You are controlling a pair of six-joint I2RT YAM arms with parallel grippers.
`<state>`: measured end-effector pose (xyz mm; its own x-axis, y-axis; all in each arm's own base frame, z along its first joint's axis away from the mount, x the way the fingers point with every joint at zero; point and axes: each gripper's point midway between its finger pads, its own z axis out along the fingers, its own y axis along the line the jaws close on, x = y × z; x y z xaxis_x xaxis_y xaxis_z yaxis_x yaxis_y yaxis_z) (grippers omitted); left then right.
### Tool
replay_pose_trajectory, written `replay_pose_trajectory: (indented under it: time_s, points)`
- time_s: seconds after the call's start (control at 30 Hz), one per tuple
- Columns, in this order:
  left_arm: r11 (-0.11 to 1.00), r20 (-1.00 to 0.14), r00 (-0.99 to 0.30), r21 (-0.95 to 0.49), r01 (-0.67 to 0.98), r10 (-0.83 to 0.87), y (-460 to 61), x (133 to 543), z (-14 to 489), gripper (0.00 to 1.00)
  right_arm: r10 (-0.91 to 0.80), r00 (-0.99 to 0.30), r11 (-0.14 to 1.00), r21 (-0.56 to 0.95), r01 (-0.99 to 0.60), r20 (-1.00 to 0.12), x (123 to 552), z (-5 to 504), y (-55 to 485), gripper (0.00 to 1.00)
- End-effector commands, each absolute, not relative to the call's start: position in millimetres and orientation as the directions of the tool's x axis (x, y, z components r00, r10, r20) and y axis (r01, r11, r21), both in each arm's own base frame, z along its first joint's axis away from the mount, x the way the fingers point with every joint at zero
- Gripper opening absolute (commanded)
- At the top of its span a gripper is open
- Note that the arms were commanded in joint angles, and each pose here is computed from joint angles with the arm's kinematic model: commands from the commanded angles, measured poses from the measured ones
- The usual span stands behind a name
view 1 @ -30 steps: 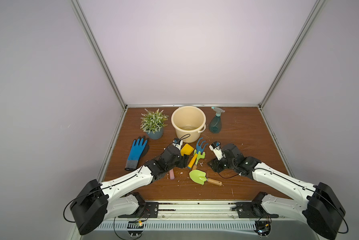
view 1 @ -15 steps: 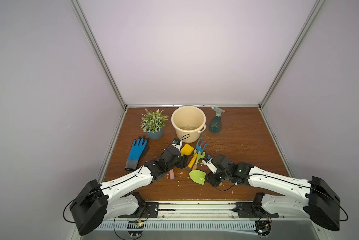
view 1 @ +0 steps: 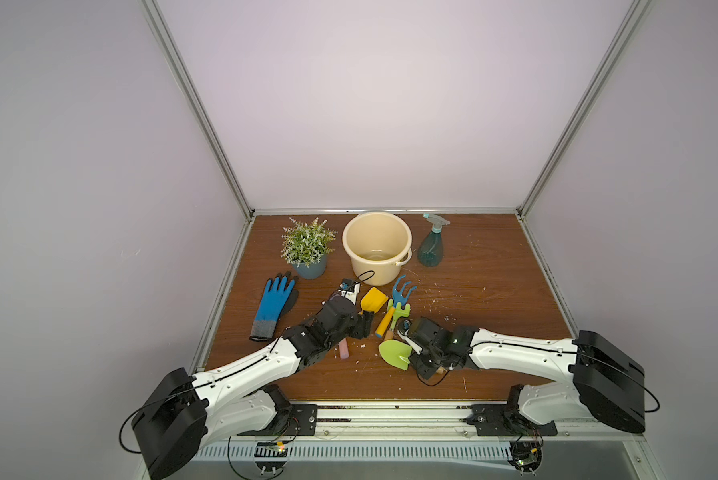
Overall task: Organize the gardening tools
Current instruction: Pick up the gardening tool from the center of the board.
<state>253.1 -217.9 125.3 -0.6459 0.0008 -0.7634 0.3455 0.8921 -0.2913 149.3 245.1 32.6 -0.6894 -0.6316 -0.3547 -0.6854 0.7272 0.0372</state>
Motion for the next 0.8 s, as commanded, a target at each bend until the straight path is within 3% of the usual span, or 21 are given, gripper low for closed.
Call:
replay_pose_trajectory:
  time_s: [0.0, 0.17, 0.27, 0.37, 0.57, 0.77]
  points:
    - [0.897, -0.771, -0.636, -0.298, 0.326, -0.025, -215, 252, 128, 0.73, -0.657, -0.666, 0.72, -0.03, -0.694, -0.354, 156, 35, 248, 0.45]
    - [0.899, -0.773, -0.633, -0.295, 0.323, -0.026, -214, 253, 128, 0.73, -0.667, -0.667, 0.722, -0.068, -0.688, -0.333, 160, 26, 248, 0.37]
    - [0.902, -0.777, -0.629, -0.287, 0.323, -0.022, -214, 255, 129, 0.73, -0.673, -0.666, 0.721, -0.084, -0.688, -0.321, 161, 23, 246, 0.23]
    - [0.902, -0.782, -0.623, -0.284, 0.326, -0.021, -215, 256, 131, 0.73, -0.671, -0.664, 0.722, -0.092, -0.685, -0.33, 162, 26, 246, 0.17]
    - [0.907, -0.794, -0.607, -0.279, 0.316, -0.033, -213, 262, 136, 0.73, -0.612, -0.637, 0.743, -0.066, -0.666, -0.469, 174, 69, 253, 0.11]
    - [0.925, -0.801, -0.596, -0.271, 0.267, -0.063, -204, 274, 143, 0.73, -0.473, -0.566, 0.783, -0.027, -0.621, -0.675, 198, 142, 253, 0.09]
